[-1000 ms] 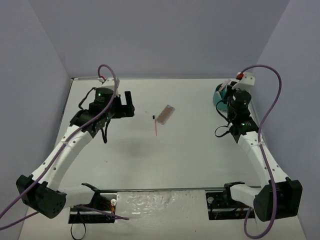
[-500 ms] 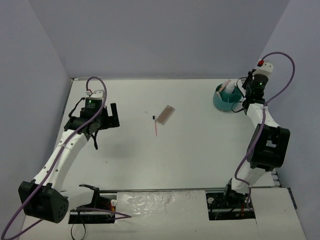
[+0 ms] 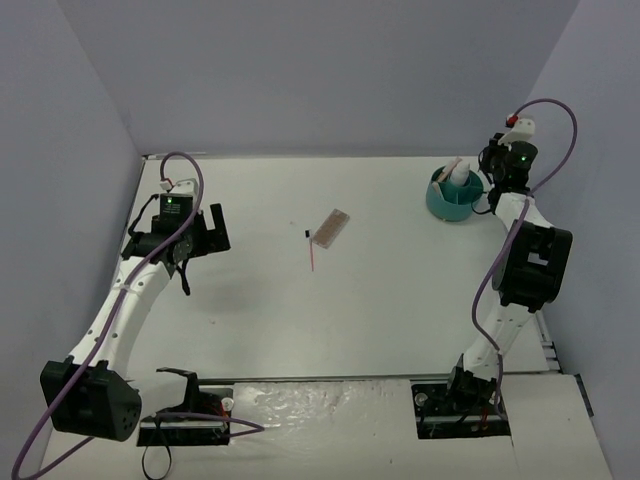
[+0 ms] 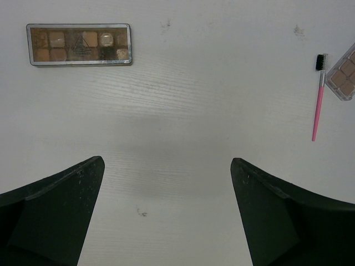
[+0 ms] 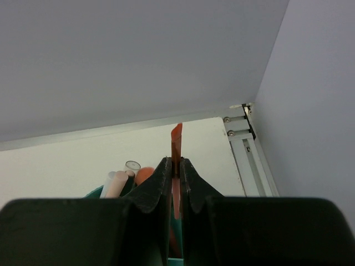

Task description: Organize the makeup

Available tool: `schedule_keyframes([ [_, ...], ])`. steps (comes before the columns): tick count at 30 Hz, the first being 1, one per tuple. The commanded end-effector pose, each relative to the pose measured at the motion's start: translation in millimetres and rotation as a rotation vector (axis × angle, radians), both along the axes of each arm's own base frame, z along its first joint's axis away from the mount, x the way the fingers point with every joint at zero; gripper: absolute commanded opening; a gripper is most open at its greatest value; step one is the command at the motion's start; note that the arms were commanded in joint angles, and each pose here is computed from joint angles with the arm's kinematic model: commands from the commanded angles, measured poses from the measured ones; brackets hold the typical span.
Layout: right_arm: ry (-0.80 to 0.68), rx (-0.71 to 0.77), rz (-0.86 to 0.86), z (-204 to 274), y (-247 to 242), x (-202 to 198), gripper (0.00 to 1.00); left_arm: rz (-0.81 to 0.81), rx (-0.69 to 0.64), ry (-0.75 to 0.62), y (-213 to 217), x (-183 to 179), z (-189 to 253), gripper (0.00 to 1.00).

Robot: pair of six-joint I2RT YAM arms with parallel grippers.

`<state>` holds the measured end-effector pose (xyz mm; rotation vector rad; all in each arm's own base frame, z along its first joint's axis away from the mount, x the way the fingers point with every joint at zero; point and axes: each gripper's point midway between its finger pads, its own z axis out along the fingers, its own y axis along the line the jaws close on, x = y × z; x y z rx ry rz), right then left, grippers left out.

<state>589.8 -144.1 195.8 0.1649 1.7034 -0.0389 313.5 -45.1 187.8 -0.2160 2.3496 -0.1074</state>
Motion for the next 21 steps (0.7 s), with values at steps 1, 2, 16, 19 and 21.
schedule_keyframes([
  [1,-0.115,-0.081,0.064,40,8,11,0.00,0.002,-0.019,-0.072,0,13,17,0.97],
  [2,-0.105,-0.082,0.062,36,7,12,0.00,0.003,-0.019,-0.071,0,13,17,0.97],
  [16,-0.029,-0.060,0.064,-2,6,13,0.05,0.003,-0.021,-0.080,1,12,19,0.97],
  [19,-0.012,-0.063,0.069,-8,7,13,0.08,0.002,-0.020,-0.084,1,12,20,0.97],
  [21,-0.017,-0.068,0.070,-4,8,12,0.13,0.003,-0.021,-0.085,1,11,20,0.97],
])
